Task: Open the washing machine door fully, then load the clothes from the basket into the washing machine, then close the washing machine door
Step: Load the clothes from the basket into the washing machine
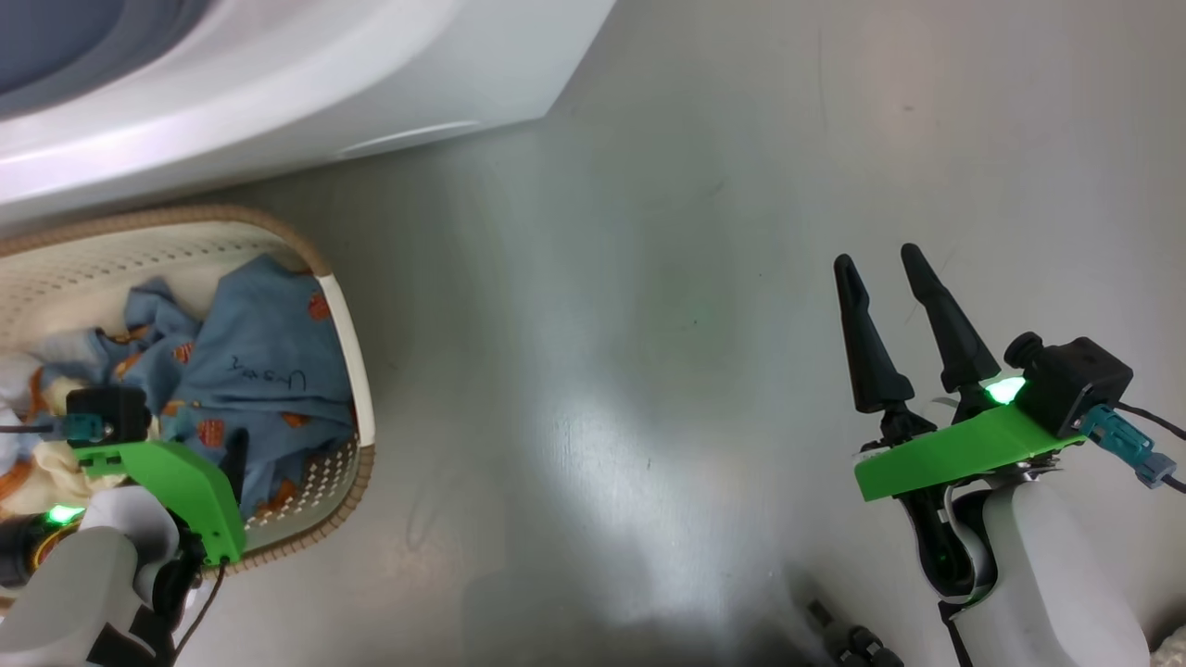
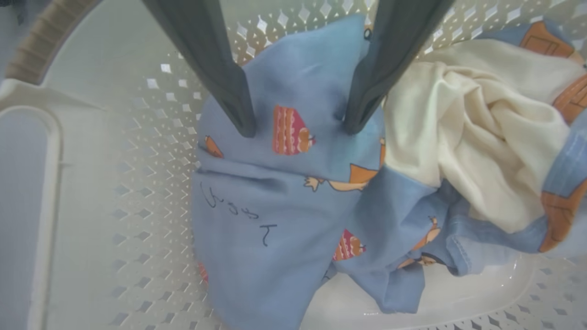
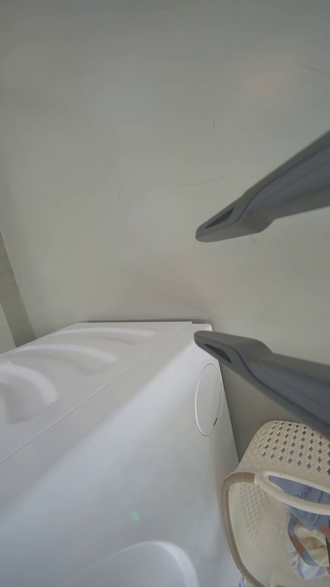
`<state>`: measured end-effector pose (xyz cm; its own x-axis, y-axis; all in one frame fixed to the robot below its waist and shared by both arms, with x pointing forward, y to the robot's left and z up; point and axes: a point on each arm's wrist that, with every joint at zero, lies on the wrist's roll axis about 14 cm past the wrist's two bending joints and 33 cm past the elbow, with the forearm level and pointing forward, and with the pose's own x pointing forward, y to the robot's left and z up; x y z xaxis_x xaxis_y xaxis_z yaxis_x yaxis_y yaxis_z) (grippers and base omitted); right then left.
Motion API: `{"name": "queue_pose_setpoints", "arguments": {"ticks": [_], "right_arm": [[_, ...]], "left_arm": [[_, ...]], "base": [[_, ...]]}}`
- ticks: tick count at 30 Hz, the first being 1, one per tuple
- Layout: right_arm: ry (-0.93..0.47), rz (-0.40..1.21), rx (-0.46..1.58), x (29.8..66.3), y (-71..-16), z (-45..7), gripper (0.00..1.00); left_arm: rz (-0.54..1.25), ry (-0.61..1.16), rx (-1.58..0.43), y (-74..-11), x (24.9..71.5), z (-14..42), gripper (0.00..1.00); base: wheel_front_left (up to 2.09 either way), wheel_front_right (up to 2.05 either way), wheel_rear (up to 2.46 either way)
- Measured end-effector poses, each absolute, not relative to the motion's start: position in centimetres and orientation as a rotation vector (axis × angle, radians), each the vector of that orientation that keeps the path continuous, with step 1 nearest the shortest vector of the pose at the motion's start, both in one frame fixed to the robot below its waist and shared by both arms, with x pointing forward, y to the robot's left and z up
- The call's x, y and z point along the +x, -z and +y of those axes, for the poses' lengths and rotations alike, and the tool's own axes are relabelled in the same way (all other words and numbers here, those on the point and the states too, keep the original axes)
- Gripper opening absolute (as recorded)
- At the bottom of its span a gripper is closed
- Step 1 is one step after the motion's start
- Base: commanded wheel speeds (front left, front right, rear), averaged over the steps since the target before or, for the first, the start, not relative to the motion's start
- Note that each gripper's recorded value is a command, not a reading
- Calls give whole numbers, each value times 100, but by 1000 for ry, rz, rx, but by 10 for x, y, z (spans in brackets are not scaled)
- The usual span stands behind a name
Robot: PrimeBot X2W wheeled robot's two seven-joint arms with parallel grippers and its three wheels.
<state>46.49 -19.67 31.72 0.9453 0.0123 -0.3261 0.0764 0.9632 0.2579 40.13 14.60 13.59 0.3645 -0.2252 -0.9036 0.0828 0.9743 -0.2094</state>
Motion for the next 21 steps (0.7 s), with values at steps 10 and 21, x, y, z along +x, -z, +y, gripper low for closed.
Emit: {"name": "queue_pose_setpoints", "arguments": {"ticks": [10,21], "right_arm": [[26,363,275,468,-299,-193,100],[48,396,268,461,-287,-199,100]], "left_arm": [[1244,195,-110,-116,397,155,100],[1267,228,-99,-101,409,143,85]], "base": [[0,0,0],[0,0,0]]}}
